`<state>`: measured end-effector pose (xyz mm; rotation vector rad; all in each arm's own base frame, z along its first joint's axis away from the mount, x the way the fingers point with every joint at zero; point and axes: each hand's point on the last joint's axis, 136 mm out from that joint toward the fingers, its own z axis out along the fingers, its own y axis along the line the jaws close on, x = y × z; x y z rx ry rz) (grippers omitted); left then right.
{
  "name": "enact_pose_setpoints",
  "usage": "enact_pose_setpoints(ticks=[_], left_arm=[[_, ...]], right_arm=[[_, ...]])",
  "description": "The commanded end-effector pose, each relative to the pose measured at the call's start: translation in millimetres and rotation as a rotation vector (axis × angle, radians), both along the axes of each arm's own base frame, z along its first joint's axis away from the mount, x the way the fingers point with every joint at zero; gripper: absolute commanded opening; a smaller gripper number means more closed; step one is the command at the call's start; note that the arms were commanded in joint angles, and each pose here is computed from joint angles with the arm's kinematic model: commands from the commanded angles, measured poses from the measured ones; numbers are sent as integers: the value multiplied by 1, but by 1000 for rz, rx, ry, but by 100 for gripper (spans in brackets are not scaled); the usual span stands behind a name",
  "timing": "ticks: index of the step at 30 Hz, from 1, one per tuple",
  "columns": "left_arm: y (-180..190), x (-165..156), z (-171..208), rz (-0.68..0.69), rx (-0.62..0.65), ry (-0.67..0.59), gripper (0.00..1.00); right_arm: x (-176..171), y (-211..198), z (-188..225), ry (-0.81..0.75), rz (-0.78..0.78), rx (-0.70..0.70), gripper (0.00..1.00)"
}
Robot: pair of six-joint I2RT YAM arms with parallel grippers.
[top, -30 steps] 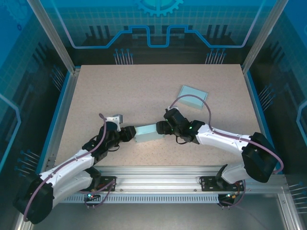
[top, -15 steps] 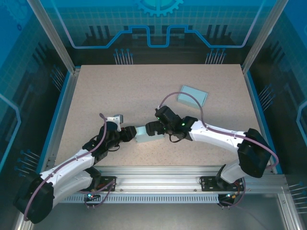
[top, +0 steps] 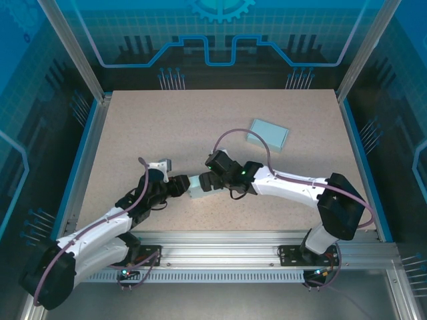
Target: Fold the paper box
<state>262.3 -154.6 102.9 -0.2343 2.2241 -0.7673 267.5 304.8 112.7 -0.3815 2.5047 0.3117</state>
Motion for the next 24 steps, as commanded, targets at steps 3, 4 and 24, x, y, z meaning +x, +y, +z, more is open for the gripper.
enact_pose_setpoints(ticks=[3, 4, 24], left_arm=[[8, -14, -32, 16, 46, 97, 43], [8, -13, -32, 18, 44, 98, 42], [-5, 5, 59, -218, 273, -260, 67]], right_arm=[[-12, -40, -35, 76, -48, -47, 74], [-11, -41, -37, 84, -49, -27, 72], [-8, -48, -49, 134, -61, 79, 38]])
